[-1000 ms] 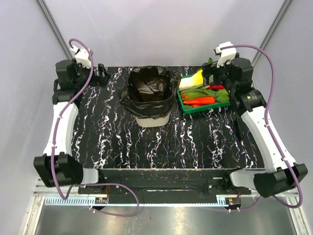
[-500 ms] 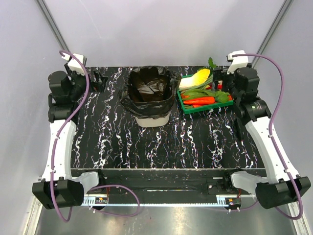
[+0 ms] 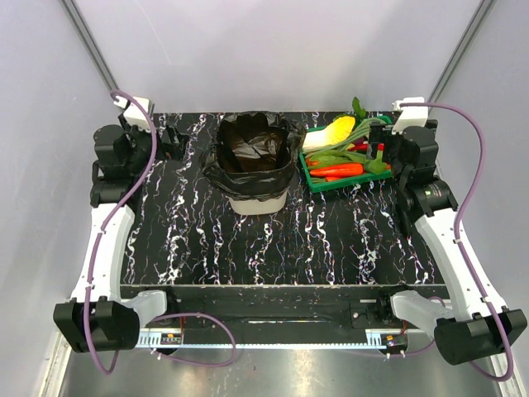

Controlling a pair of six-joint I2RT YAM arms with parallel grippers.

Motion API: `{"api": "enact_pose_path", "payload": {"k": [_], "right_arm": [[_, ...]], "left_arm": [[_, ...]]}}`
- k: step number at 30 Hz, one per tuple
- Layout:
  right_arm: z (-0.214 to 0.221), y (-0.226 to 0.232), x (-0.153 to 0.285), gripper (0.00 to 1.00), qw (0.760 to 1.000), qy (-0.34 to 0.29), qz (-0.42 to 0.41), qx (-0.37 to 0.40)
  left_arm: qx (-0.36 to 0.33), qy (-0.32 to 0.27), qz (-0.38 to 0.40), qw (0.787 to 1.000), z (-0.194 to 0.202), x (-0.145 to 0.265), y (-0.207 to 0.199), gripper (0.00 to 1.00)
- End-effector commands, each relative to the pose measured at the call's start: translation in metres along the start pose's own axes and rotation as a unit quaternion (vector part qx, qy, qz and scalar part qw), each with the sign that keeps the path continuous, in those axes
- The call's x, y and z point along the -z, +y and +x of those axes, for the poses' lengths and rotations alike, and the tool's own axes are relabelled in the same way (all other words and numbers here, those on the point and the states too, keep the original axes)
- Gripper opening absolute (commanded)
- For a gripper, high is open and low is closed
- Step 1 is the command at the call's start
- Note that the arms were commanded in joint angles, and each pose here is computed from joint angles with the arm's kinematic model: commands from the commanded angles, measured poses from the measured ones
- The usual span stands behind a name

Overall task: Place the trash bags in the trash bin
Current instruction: Reset both arms

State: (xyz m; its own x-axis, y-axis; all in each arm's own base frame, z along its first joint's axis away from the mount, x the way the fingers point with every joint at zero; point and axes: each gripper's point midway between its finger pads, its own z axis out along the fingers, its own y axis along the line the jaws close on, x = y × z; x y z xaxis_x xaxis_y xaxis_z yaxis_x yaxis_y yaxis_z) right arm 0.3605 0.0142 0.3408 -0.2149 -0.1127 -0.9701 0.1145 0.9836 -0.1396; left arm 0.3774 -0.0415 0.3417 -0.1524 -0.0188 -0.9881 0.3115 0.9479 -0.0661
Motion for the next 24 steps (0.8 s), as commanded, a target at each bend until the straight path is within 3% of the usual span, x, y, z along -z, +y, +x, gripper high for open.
{"api": "enact_pose_path", "payload": {"k": [1,24], "right_arm": [[-0.025,-0.019,0.005,1.00,0.998,-0.047,0.044,-0.016],[-0.013,-0.023,-0.014,1.00,0.998,-0.023,0.056,-0.017]], "left_arm": [[-0.021,-0.049,-0.012,0.999,-0.021,0.000,-0.004,0.99],[-0.040,-0.047,-0.021,0.998,-0.015,-0.014,0.000,0.99]]}}
